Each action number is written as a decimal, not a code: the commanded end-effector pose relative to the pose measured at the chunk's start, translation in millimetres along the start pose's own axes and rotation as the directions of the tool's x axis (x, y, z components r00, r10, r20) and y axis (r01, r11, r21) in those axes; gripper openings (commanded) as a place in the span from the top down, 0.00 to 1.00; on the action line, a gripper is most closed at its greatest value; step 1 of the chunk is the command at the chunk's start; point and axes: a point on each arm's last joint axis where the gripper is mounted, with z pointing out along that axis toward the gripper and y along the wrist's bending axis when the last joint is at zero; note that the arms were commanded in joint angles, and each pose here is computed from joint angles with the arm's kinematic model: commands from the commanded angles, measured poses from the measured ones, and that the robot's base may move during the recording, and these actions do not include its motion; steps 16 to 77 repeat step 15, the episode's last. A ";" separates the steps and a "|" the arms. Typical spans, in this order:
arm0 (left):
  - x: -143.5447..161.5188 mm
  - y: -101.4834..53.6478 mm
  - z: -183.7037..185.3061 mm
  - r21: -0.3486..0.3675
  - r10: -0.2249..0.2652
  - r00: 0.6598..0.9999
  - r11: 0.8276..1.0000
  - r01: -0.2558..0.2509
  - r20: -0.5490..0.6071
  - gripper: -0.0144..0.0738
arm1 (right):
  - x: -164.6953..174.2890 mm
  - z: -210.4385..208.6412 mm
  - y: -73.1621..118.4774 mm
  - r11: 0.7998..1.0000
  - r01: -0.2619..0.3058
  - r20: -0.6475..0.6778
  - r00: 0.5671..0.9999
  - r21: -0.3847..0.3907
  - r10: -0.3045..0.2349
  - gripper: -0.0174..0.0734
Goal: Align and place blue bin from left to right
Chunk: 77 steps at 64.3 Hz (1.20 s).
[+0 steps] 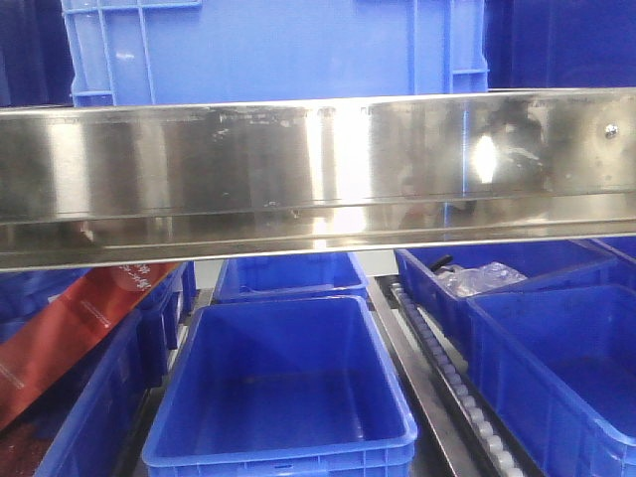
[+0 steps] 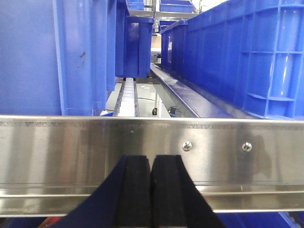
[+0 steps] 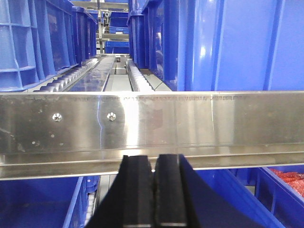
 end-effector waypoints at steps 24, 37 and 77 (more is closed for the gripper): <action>-1.9 0.3 -0.5 -0.005 -0.002 1.000 1.000 0.002 0.020 0.96 | -1.2 -0.3 -0.3 1.000 0.003 0.015 1.000 0.006 -0.003 0.88; -1.9 0.3 -0.5 -0.005 -0.002 1.000 1.000 0.002 0.020 0.96 | -1.2 -0.3 -0.3 1.000 0.003 0.015 1.000 0.006 -0.003 0.88; -1.9 0.3 -0.5 -0.005 -0.002 1.000 1.000 0.002 0.020 0.96 | -1.2 -0.3 -0.3 1.000 0.003 0.015 1.000 0.006 -0.003 0.88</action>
